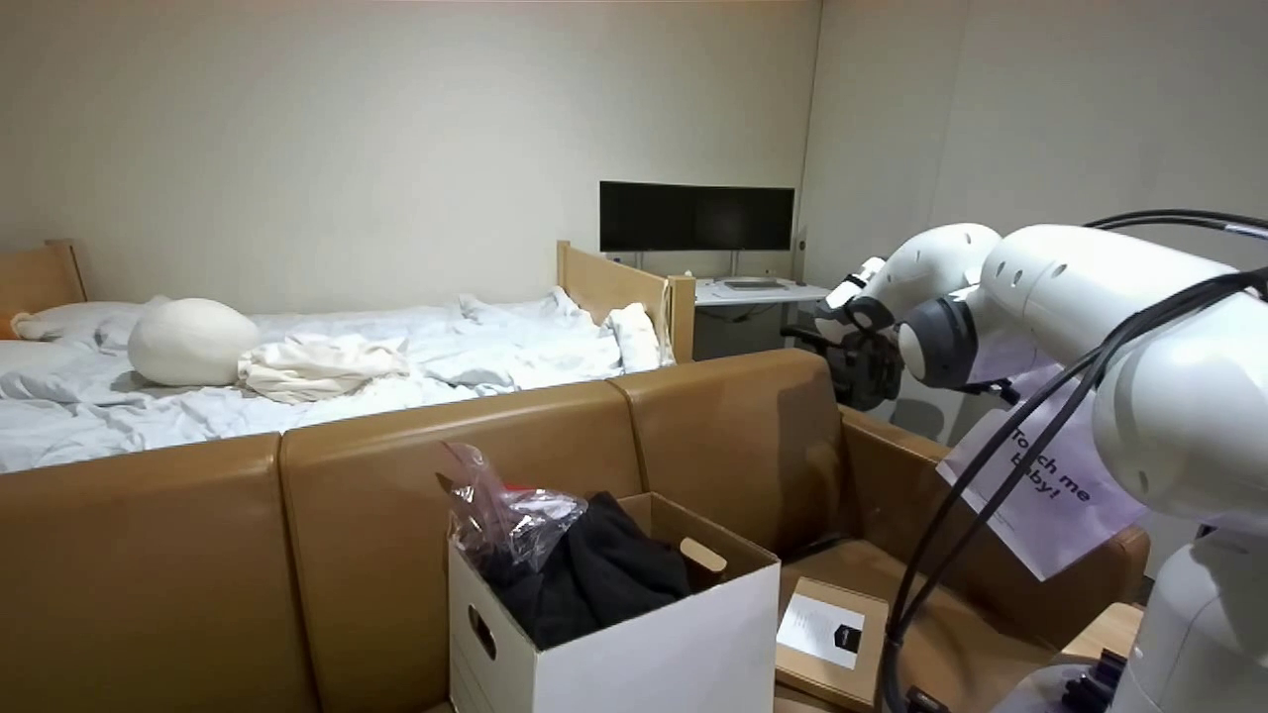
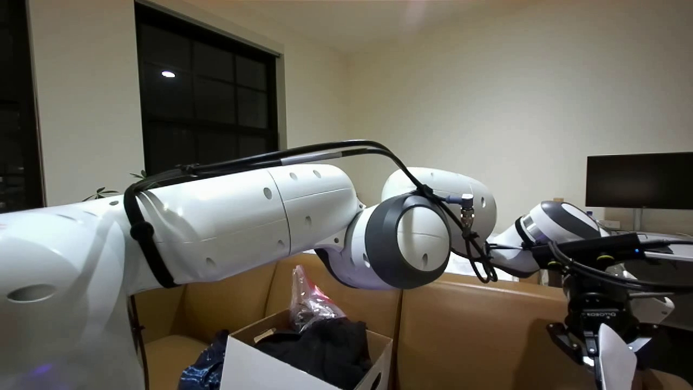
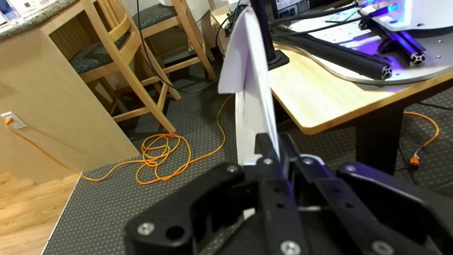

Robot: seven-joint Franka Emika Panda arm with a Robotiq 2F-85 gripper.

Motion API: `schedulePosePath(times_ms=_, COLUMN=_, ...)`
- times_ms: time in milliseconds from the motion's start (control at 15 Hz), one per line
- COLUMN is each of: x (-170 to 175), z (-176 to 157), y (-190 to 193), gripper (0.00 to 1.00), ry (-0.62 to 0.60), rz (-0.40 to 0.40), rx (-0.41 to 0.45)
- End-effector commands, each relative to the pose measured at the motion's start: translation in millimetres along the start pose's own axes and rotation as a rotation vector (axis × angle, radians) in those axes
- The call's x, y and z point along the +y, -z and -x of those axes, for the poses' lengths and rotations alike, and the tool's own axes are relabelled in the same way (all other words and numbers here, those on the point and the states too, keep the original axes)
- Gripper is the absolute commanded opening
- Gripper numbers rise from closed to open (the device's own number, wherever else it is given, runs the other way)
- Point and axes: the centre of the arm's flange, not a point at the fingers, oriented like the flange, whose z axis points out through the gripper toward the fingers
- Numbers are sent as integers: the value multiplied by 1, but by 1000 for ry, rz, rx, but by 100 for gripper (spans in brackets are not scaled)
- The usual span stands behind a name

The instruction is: Remove the white paper bag from the box and put it on the right side of the sofa

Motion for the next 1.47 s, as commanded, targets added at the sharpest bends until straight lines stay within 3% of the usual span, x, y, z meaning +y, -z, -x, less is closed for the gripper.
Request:
schedulePosePath(times_ms=0, x=30, z=13, y=56, gripper=5, ry=-32, rz=-86, rx=94)
schedulePosePath(times_ms=400, x=42, z=27, y=92, gripper=5, ry=-33, rz=-231, rx=165)
schedulePosePath(times_ms=667, x=51, z=33, y=91, gripper=4, ry=-11, rz=-353, rx=167)
schedulePosePath(times_ms=733, x=54, z=34, y=88, gripper=32, ry=0, rz=-401, rx=153)
schedulePosePath(times_ms=800, x=55, z=34, y=85, gripper=33, ry=3, rz=-436, rx=142)
schedulePosePath(times_ms=1200, x=55, z=34, y=61, gripper=71, ry=-15, rz=-623, rx=-35)
schedulePosePath(times_ms=1400, x=50, z=37, y=56, gripper=90, ry=0, rz=-679, rx=-73)
